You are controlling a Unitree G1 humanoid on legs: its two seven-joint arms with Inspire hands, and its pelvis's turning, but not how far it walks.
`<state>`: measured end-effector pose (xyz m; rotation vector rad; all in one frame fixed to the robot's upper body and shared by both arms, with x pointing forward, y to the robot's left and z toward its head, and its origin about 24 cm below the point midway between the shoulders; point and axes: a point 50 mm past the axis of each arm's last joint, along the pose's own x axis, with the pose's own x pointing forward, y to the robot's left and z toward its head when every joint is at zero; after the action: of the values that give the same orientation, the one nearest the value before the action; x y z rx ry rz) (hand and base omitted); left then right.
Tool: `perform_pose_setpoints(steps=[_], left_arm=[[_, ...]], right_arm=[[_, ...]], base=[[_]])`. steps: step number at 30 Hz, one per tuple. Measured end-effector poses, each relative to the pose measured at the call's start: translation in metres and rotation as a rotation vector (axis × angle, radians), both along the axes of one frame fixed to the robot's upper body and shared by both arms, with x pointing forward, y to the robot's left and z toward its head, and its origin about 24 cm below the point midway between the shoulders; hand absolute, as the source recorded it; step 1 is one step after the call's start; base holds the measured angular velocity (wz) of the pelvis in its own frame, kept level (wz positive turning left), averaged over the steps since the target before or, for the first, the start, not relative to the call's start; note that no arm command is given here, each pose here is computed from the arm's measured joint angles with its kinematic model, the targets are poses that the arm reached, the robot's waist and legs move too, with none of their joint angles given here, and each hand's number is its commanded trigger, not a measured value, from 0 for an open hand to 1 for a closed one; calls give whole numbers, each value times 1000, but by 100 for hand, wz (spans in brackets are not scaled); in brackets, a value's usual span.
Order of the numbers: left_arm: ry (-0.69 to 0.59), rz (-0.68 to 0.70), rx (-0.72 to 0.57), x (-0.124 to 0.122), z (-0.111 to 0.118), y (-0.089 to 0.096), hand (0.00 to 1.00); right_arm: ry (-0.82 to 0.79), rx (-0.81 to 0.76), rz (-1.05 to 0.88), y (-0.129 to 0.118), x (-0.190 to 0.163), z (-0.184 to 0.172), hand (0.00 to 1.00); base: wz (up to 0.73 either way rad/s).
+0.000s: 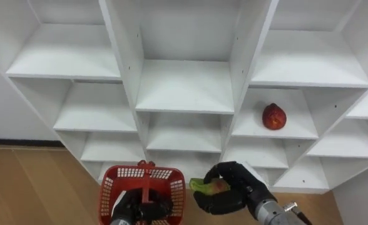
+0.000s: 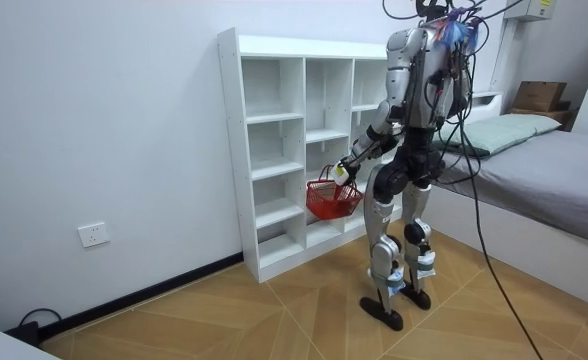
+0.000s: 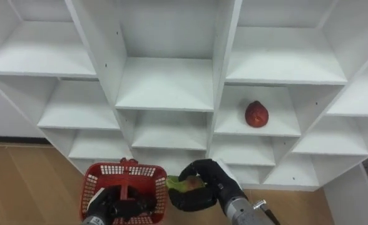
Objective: Collect fruits from the closet
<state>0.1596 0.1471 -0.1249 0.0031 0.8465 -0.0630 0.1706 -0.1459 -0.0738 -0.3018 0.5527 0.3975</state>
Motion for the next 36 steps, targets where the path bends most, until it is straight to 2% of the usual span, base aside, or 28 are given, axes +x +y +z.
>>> perform_pose_setpoints(steps=[11,24,36], left_arm=[[45,-153,0,-8,-7,2,100],[11,-328,25,8,0,2,100],[72,-435,46,11,-6,-1,100]], right_arm=[[87,-122,55,-5,2,-23,100],[90,-182,58,-13,29,-24,100],[152,-224,92,-14,32,-33,100]], base=[[0],[0],[3]])
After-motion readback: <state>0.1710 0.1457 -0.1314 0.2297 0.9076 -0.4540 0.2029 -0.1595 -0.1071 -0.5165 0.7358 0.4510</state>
